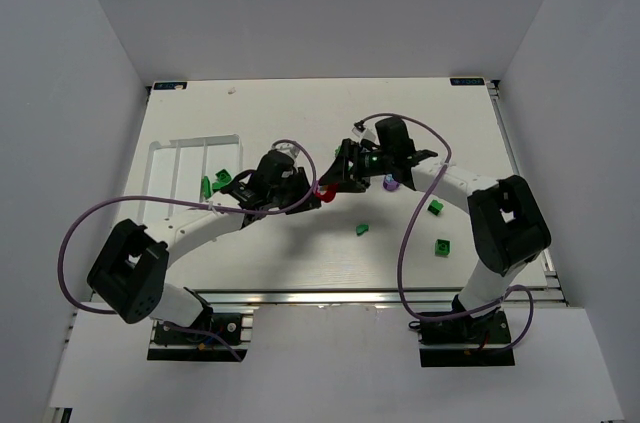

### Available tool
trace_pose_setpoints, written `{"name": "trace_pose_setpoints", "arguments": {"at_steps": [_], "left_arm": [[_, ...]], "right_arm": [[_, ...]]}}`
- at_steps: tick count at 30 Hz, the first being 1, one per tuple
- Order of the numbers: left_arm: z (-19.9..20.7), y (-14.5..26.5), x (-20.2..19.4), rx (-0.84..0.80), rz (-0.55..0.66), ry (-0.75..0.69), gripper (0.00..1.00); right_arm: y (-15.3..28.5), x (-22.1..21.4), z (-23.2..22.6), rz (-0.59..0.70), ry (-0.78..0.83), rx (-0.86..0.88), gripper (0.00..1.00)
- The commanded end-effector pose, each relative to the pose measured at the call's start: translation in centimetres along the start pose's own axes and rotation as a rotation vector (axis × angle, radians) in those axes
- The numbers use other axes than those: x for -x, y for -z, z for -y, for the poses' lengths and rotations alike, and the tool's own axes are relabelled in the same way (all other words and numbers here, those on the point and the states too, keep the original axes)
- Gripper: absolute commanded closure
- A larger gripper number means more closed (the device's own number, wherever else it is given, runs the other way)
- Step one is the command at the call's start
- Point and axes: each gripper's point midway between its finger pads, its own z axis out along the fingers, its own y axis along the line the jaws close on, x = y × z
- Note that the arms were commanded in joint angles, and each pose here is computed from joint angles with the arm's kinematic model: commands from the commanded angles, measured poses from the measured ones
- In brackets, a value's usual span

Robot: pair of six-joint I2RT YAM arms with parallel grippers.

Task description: Sort the legos into containers by color

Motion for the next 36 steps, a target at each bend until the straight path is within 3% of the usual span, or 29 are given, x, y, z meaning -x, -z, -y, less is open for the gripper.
{"name": "trace_pose_setpoints", "arguments": {"at_steps": [1,8,12,18,36], "left_arm": [[1.2,1.2,1.2,-0.035,0.061,-0.005,0.86],[0.3,0.8,1.1,0.003,0.061,-0.018,0.86],[-0.2,0.4,0.8,0.02,0.049,-0.028,0.86],[-0.6,0.0,1.0,0.045,0.05,-0.056,0.87],[-1.9,0.2,0.2,0.077,0.032,-0.093,0.89]], "right_arm": [[-0.2,0.7,-0.9,0.011,0.031,0.006,0.38],[-0.2,0.1,-0.4,-0.005,0.024,0.003,0.65],[-0.1,-0.4,-0.4,-0.014,0.024,0.012,0.86],[0.1,-0.9,0.0,-0.022,0.02,0.011,0.99],[0.7,-0.7,1.1,-0.021,-0.049,0.022,1.0]]}}
